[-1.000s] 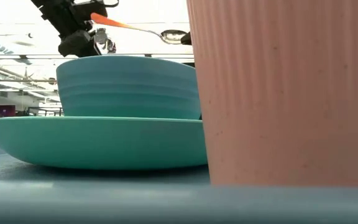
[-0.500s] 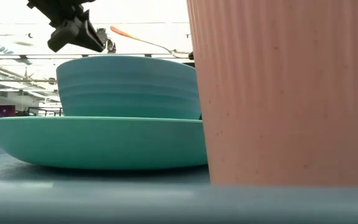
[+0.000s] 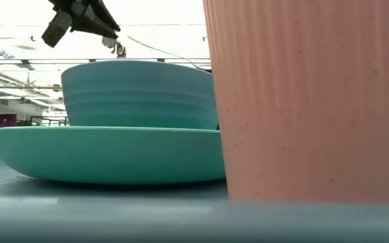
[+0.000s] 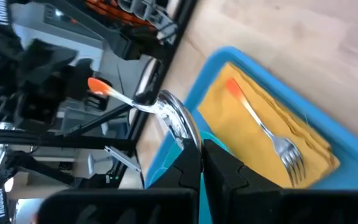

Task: Set up tray
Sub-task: Put the orange spoon on top of the orange napkin to the bottom of the orange fork

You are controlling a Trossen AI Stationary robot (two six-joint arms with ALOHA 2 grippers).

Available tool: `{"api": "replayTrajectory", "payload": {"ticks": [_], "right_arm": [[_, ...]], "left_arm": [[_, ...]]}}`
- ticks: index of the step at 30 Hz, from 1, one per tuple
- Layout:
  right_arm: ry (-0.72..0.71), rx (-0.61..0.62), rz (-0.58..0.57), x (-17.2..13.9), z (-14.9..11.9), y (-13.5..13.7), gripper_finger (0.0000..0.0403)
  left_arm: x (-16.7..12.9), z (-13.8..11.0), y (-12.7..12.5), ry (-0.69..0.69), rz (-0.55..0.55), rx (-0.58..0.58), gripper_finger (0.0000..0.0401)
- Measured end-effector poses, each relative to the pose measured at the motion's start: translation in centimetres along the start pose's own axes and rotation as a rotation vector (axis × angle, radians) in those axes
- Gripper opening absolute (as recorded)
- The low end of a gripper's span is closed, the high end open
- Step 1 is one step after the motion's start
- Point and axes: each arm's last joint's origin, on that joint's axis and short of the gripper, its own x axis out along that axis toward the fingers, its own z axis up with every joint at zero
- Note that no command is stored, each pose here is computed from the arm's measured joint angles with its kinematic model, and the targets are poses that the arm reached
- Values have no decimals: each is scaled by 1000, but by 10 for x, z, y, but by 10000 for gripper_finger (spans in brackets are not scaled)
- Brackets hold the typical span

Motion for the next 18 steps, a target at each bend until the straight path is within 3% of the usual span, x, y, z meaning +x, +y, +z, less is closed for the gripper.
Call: {"api": "replayTrajectory", "payload": {"ticks": [8,18], "right_arm": [[41,67,28,-1,0,0,0],[44,98,32,-3,3,-2,0]], "left_arm": [[6,14,-5,-96,-50,110,88],[22,28,-24,-20,-28,236,88]]}}
